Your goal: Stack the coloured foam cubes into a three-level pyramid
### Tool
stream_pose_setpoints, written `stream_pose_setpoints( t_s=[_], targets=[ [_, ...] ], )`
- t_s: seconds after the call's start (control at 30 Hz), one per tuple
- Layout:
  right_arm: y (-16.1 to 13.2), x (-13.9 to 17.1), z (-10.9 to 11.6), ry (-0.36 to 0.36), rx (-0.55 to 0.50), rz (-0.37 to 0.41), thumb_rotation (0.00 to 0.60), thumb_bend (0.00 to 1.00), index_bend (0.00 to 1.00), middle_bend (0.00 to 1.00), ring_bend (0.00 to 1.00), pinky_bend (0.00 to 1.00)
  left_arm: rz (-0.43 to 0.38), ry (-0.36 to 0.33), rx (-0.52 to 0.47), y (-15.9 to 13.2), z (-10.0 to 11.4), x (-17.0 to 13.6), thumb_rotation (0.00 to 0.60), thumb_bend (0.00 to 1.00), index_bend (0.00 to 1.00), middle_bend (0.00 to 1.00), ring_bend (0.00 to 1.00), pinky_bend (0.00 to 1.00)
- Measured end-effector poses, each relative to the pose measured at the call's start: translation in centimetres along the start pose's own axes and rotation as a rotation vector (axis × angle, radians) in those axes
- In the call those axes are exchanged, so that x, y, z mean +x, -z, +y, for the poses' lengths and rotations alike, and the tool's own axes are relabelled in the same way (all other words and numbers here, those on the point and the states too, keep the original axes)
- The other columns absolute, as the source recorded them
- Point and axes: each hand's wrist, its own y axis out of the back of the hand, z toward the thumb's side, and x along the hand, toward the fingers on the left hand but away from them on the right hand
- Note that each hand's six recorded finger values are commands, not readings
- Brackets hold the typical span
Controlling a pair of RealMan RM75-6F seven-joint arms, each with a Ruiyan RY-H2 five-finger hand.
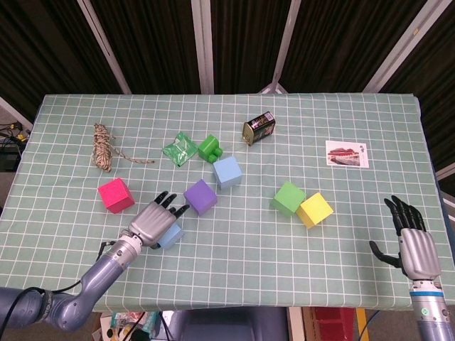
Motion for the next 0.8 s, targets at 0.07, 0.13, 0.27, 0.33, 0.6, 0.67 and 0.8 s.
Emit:
stream_pose_setpoints(
  t_s=[0.07, 0.13, 0.27, 0.33, 0.6, 0.67, 0.8],
  targets=[
    [0.0, 0.0, 0.0, 0.000, 0.000, 0.000, 0.600, 0.31, 0.00, 0.00, 0.00, 0.00, 0.020, -0.008, -0.022, 0.2, 0.1, 0.0, 0.600, 0.30, 0.10, 0.51, 0.05, 0.00],
    [0.0, 0.0, 0.0, 0.000, -0.001, 0.000, 0.600, 0.31, 0.00, 0.00, 0.00, 0.00, 0.044, -0.020, -0.042, 0.3, 0.2, -0.1, 0.600, 0.31, 0.11, 0.52, 0.06, 0.00],
    [0.0, 0.0, 0.0, -0.001, -0.002, 0.001, 0.600, 0.31, 0.00, 0.00, 0.00, 0.00, 0.098, -0.051, -0.094, 0.6, 0.6, -0.1, 0.600, 0.32, 0.13, 0.53, 0.06, 0.00],
    [-0.1, 0.0, 0.0, -0.001, -0.003, 0.002, 0.600, 0.31, 0.00, 0.00, 0.00, 0.00, 0.132, -0.067, -0.133, 0.6, 0.9, -0.2, 0.600, 0.32, 0.12, 0.53, 0.06, 0.00],
    [-0.1, 0.1, -0.2, -0.013, -0.016, 0.001, 0.600, 0.31, 0.00, 0.00, 0.00, 0.00, 0.256, -0.082, -0.243, -0.3, 1.2, 0.4, 0.600, 0.32, 0.06, 0.55, 0.06, 0.00],
    [-0.3, 0.2, -0.2, -0.014, -0.017, 0.005, 0.600, 0.31, 0.00, 0.00, 0.00, 0.00, 0.283, -0.077, -0.265, -0.7, 1.3, 0.6, 0.600, 0.32, 0.06, 0.55, 0.06, 0.00],
    [-0.3, 0.3, -0.3, -0.018, -0.019, 0.004, 0.600, 0.31, 0.00, 0.00, 0.00, 0.00, 0.323, -0.079, -0.295, -1.7, 2.1, 1.4, 0.600, 0.32, 0.06, 0.56, 0.06, 0.00]
  ],
)
